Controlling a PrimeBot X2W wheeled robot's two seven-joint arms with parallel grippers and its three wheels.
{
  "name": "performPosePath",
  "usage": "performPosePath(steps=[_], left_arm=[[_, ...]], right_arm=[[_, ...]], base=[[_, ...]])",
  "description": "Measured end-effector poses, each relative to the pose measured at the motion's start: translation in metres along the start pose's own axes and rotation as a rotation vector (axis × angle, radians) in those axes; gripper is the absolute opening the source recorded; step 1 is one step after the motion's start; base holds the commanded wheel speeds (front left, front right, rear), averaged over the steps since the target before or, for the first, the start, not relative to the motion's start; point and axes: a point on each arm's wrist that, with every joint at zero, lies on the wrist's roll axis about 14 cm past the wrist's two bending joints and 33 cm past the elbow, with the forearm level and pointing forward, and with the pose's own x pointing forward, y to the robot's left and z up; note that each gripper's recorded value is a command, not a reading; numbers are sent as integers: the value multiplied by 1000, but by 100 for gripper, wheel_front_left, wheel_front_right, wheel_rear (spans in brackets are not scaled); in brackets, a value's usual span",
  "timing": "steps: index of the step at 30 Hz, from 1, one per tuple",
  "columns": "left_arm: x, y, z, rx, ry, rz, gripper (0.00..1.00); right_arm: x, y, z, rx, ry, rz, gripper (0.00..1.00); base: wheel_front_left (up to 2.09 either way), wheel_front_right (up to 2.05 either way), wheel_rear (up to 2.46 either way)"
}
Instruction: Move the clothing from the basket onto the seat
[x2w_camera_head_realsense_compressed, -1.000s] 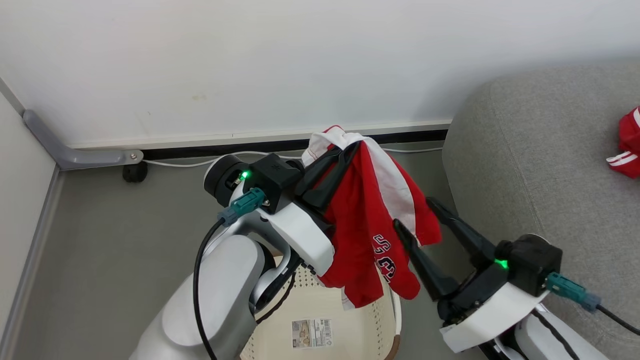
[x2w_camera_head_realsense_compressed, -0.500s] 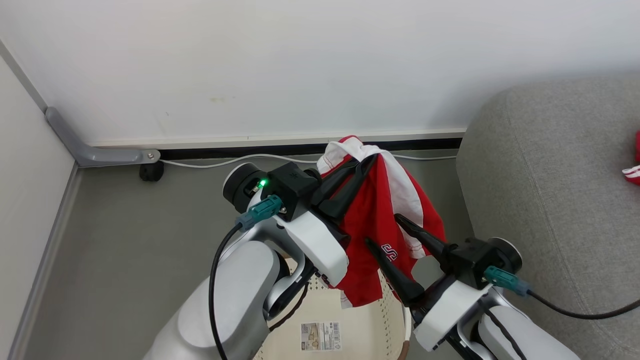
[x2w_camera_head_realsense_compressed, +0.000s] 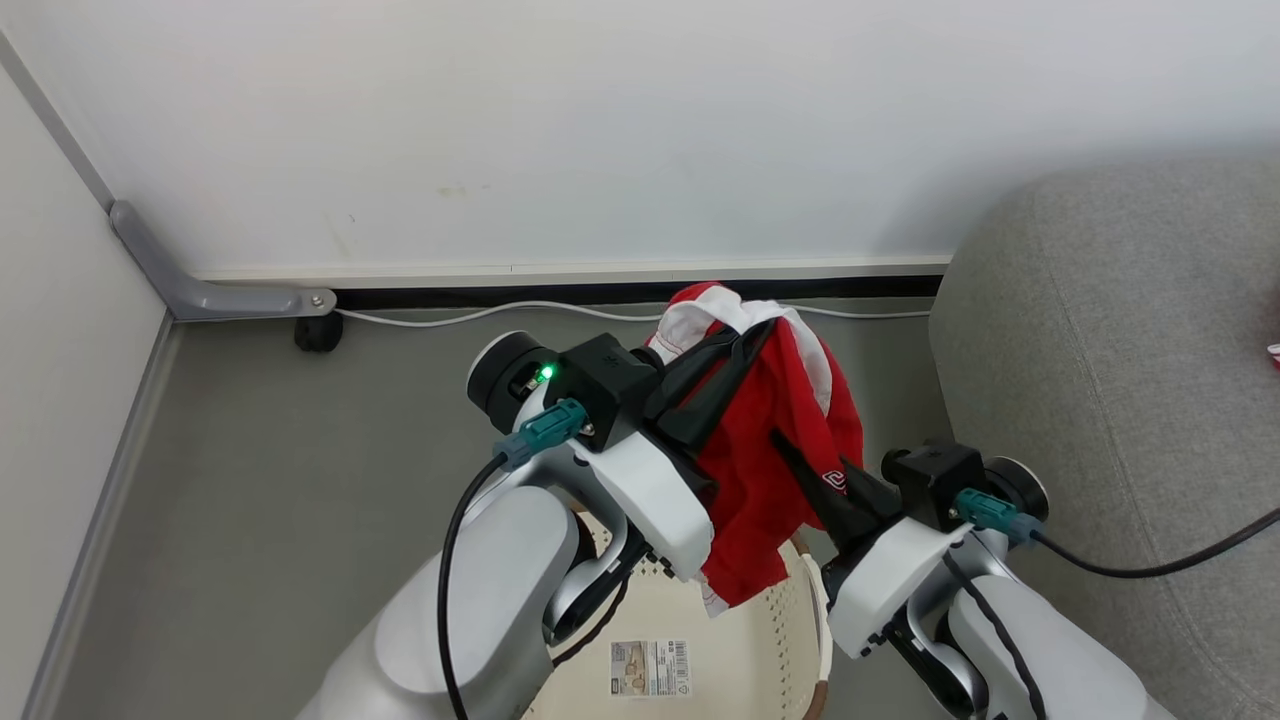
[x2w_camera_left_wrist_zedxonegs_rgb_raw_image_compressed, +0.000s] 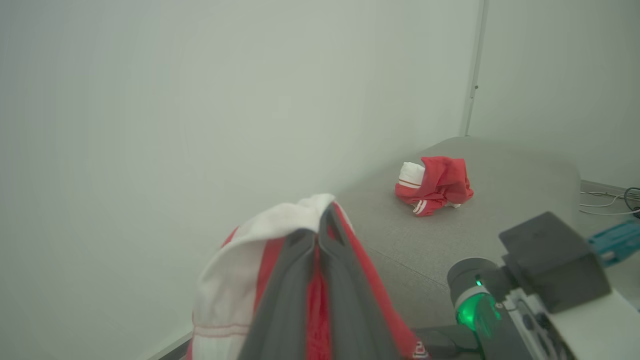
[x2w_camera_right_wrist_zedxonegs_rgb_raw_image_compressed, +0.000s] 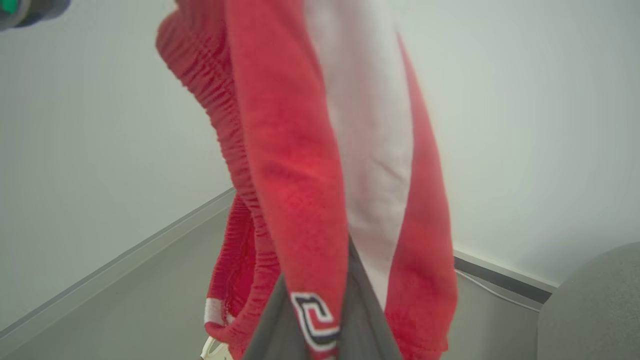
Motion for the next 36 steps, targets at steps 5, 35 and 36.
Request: performPosePath(steps=[5, 35, 36], left_arm=[[1, 0, -5, -11, 4, 2, 0], [16, -32, -61, -115, 74, -72, 100], [17, -35, -64, -119, 81, -80, 100]], right_arm=[[-1, -6, 5, 19, -17, -16, 0], [-113, -153, 99, 18, -329, -475, 0], [-121, -158, 102, 18, -340, -498, 0]], base=[[0, 0, 0], [0, 0, 0], [0, 0, 0]])
